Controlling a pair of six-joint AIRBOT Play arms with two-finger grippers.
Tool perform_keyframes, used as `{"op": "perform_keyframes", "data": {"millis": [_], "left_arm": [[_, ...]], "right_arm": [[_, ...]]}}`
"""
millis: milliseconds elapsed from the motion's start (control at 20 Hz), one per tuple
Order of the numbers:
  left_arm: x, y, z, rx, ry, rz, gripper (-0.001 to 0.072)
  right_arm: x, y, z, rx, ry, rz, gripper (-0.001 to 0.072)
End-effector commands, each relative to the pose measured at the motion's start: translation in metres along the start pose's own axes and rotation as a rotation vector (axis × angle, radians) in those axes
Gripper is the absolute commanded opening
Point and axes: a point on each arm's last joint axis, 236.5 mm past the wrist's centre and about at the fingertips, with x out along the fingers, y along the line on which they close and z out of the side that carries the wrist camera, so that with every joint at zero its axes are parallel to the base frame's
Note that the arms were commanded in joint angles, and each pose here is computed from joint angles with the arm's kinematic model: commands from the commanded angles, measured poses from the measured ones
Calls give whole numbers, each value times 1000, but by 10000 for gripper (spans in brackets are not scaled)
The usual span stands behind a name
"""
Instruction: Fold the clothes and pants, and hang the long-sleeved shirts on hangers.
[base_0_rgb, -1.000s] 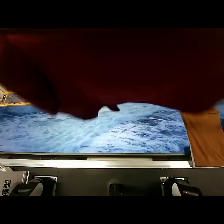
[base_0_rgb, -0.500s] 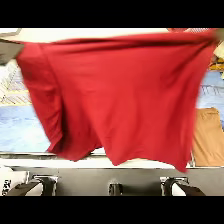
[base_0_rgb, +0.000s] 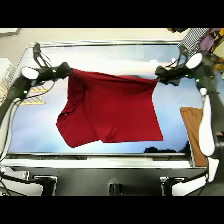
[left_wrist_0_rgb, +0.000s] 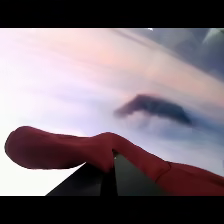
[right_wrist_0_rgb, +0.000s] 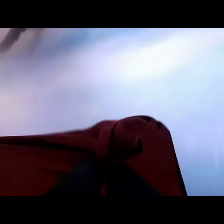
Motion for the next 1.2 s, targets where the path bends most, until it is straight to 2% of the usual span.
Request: {"op": "perform_keyframes", "data": {"millis": [0,50,150,200,250,300,350,400,500,650,700,800,1000,1150], "left_arm": [[43,21,-24,-20,2,36,16],[47,23,-33,-28,31,35,23],[49,21,-48,-34,86,26,133],[45,18,-51,-45,111,13,135],[38,14,-52,-59,144,-5,172],[26,10,-50,-66,181,-22,397],[10,10,-45,-66,209,-33,558],[-10,12,-38,-65,232,-38,617],[-59,26,-27,-44,283,-13,616],[-139,56,-31,2,389,94,615],[-161,67,-37,7,411,139,614],[-194,84,-46,-91,367,194,612],[-235,108,-112,-204,349,257,612],[-243,113,-154,-198,390,265,612]], "right_arm": [[58,-12,12,125,-50,14,34],[64,-10,11,145,-44,34,34],[69,-5,6,173,-22,63,36],[68,-2,4,179,-8,73,74],[62,1,-1,187,18,82,195],[51,-3,-5,182,43,78,334],[36,-7,-9,150,71,72,416],[16,-13,-12,87,95,69,421],[-31,-28,-13,-40,106,54,421],[-96,-65,-29,-170,151,-18,420],[-109,-77,-34,-142,149,-21,420],[-120,-104,-57,-119,161,-33,420],[-97,-153,-160,73,344,-33,420],[-73,-160,-219,156,465,-6,420]]}}
